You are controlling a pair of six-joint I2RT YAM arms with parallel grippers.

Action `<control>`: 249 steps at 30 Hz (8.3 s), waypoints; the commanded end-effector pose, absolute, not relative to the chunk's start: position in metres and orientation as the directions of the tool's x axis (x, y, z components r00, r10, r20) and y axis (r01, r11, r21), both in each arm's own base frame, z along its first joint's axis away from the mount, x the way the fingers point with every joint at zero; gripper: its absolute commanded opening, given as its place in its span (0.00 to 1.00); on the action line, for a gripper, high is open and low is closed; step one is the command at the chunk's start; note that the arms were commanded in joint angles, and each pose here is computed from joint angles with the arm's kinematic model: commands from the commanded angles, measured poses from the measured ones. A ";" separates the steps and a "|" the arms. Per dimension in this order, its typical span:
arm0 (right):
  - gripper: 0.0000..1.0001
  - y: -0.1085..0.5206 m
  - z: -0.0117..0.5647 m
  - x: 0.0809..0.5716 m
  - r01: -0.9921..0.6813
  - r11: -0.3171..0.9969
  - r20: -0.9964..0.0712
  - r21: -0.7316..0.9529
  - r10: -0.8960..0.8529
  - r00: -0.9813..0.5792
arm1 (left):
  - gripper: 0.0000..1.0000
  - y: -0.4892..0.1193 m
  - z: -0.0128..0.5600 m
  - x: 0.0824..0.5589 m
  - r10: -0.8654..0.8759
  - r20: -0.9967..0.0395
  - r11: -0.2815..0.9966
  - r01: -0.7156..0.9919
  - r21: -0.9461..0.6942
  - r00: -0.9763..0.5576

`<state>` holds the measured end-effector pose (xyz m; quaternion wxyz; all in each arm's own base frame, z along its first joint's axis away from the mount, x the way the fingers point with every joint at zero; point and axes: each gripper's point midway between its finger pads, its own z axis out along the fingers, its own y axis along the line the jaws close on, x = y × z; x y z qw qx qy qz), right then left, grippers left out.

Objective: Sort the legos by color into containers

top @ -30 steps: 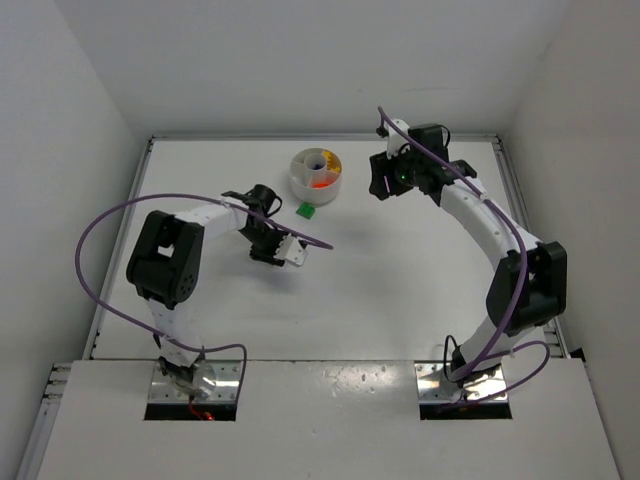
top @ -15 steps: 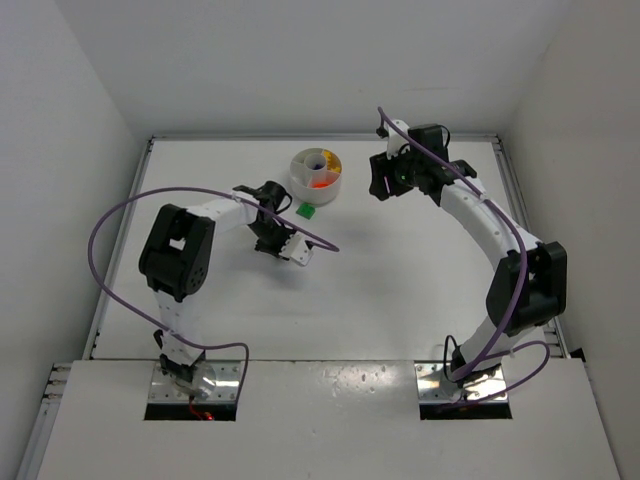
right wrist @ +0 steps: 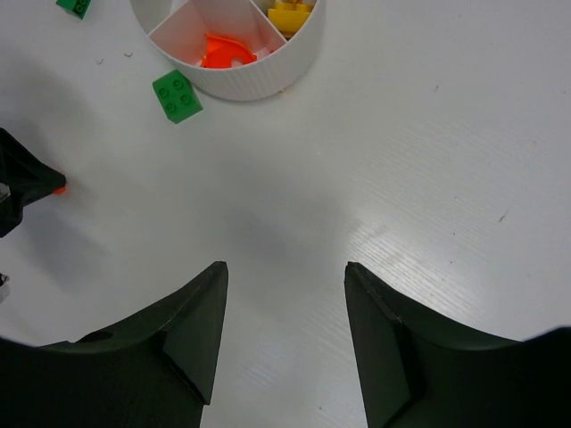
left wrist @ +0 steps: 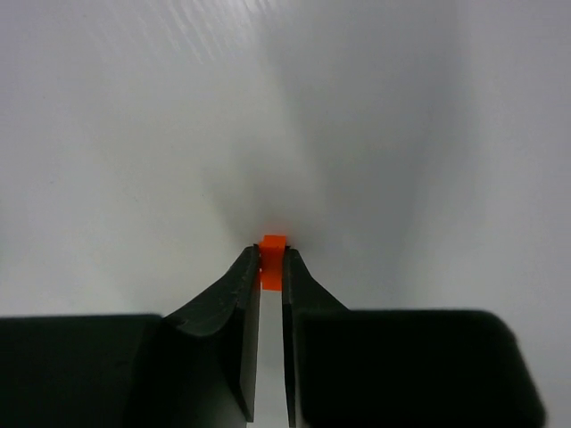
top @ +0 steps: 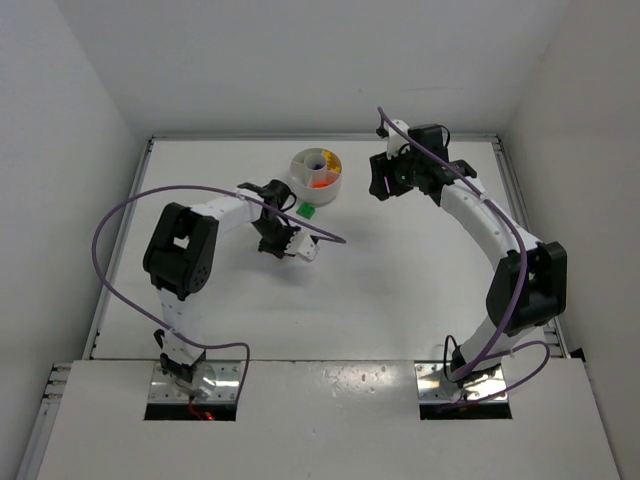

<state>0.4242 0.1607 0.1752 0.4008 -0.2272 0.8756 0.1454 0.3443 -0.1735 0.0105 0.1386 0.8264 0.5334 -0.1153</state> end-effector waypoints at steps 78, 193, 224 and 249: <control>0.56 0.185 0.174 0.420 -0.542 0.809 -0.777 0.228 -0.184 -0.601 | 0.66 -0.212 0.142 0.427 0.194 -0.850 0.833 0.540 -0.121 -0.490; 0.56 0.183 0.165 0.418 -0.547 0.808 -0.764 0.221 -0.205 -0.612 | 0.72 -0.145 0.153 0.528 0.169 -0.881 0.959 0.279 0.044 -0.442; 0.56 0.184 0.167 0.421 -0.547 0.808 -0.764 0.221 -0.205 -0.612 | 0.52 -0.071 0.039 0.560 0.318 -0.637 0.942 0.311 0.128 -0.702; 0.56 0.183 0.174 0.417 -0.551 0.807 -0.778 0.214 -0.201 -0.596 | 0.31 -0.124 0.212 0.542 0.518 -0.798 0.674 0.722 0.159 -0.308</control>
